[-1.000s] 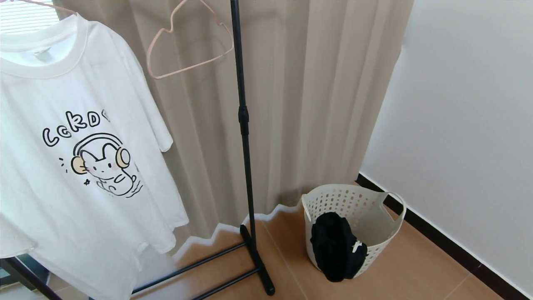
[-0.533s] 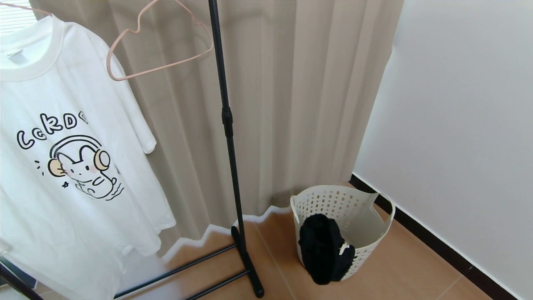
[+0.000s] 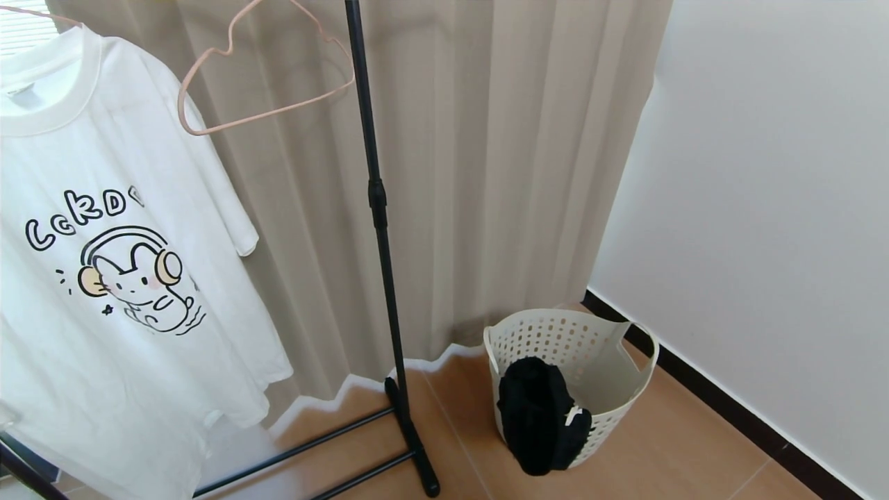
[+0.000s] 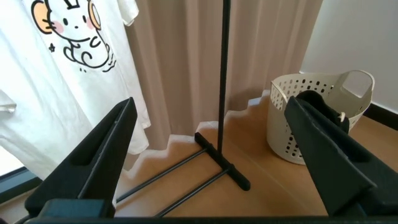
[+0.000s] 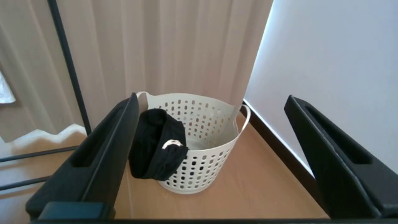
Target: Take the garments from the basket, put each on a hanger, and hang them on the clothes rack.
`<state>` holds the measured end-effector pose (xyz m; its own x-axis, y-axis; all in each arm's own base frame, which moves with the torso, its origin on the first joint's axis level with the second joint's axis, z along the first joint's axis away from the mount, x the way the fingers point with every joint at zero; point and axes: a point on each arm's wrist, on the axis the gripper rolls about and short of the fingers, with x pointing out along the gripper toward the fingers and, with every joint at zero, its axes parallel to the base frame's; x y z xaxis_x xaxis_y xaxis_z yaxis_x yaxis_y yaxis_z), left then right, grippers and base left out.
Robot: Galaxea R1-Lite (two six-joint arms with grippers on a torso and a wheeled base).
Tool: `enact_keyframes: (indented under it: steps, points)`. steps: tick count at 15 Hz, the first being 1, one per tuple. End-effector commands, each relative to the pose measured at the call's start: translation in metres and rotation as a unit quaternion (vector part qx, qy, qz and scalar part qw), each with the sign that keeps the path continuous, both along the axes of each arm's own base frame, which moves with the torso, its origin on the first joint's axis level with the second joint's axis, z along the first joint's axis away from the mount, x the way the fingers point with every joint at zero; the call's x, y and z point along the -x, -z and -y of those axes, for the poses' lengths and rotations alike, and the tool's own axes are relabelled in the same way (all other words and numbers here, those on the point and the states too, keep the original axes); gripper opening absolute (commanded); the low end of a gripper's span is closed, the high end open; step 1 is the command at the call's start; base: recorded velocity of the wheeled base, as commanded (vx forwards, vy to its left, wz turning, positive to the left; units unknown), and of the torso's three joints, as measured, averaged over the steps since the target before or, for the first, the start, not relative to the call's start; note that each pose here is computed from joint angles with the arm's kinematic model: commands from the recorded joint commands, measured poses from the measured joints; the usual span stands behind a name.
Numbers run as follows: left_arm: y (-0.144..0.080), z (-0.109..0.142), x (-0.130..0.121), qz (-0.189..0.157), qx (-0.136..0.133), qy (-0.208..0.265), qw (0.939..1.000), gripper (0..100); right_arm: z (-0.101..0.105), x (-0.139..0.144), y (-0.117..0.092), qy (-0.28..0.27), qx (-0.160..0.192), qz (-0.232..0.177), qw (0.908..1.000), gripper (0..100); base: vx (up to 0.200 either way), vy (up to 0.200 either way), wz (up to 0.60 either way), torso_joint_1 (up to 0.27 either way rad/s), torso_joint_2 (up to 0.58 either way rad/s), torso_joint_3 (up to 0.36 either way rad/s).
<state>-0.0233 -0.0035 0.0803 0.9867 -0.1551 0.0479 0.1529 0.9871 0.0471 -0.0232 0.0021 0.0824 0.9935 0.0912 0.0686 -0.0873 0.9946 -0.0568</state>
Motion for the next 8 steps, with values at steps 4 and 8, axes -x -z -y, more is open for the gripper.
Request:
enact_keyframes:
  steps: [4, 8]
  points:
    - [-0.0001, 0.0, -0.0001, -0.001, 0.001, 0.0, 1.0, 100, 0.0, -0.0001, 0.0, 0.0, -0.001, -0.001, 1.0, 100, 0.0, 0.0, 0.0, 0.001, 0.0, -0.124]
    - [-0.0001, 0.0, -0.0001, -0.001, 0.001, 0.0, 1.0, 100, 0.0, -0.0001, 0.0, 0.0, 0.0, -0.001, 1.0, 100, 0.0, 0.0, 0.0, 0.008, 0.0, -0.194]
